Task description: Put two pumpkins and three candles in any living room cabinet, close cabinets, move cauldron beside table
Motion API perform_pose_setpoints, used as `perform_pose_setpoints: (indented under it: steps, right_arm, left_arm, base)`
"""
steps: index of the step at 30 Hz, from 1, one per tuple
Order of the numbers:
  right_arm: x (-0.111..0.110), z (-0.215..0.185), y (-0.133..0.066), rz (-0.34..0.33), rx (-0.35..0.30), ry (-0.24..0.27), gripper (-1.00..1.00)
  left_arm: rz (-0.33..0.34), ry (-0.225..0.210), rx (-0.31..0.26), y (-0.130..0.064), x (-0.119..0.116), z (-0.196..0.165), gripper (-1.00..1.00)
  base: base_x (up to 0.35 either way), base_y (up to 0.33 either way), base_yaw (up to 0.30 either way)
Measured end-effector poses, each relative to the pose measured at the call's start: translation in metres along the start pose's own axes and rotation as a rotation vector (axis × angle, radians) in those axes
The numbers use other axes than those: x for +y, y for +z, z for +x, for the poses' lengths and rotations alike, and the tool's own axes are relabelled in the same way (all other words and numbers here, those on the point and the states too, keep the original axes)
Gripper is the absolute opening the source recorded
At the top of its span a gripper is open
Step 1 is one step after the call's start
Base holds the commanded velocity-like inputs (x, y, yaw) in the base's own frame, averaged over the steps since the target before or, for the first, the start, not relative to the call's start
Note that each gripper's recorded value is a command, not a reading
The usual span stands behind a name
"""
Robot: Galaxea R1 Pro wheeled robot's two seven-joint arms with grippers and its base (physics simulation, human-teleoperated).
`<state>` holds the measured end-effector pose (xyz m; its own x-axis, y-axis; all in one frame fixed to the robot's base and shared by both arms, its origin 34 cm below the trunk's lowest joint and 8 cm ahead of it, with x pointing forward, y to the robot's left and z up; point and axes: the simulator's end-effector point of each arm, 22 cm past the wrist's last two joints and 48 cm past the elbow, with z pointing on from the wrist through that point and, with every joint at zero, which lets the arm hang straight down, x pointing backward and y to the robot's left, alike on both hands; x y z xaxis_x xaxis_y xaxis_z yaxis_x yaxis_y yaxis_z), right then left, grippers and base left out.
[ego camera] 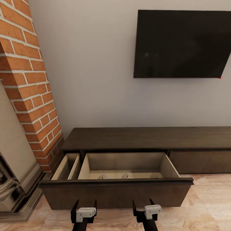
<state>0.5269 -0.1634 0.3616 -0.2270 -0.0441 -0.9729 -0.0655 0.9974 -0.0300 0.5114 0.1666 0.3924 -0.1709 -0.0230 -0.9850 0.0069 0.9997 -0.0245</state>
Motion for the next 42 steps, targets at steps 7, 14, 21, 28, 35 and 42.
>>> perform_pose_setpoints:
  steps: [7, 14, 21, 28, 35, 42]
  right_arm:
    - [-0.002, 0.001, 0.000, 0.002, 0.001, -0.002, 1.00]
    - [-0.005, 0.008, -0.002, 0.008, 0.019, -0.006, 1.00]
    - [-0.006, 0.013, -0.003, 0.011, 0.031, -0.008, 1.00]
    - [-0.007, 0.016, -0.004, 0.012, 0.037, -0.008, 1.00]
    - [-0.006, 0.030, -0.005, 0.011, 0.065, -0.007, 1.00]
    - [-0.006, 0.036, -0.006, 0.011, 0.078, -0.006, 1.00]
  left_arm:
    - [0.001, 0.000, 0.001, 0.000, 0.000, 0.000, 1.00]
    - [-0.007, 0.000, 0.002, 0.000, 0.002, 0.000, 1.00]
    - [-0.010, 0.000, 0.012, -0.001, 0.002, 0.005, 1.00]
    - [-0.010, -0.001, 0.018, -0.002, 0.003, 0.008, 1.00]
    - [-0.010, 0.000, 0.047, -0.003, 0.003, 0.021, 1.00]
    - [-0.010, 0.000, 0.059, -0.004, 0.003, 0.027, 1.00]
  base:
    - [0.249, 0.000, 0.000]
    - [0.079, 0.000, 0.000]
    - [0.009, 0.000, 0.000]
    - [0.001, 0.000, 0.000]
    - [0.000, 0.000, 0.000]
    - [0.000, 0.000, 0.000]
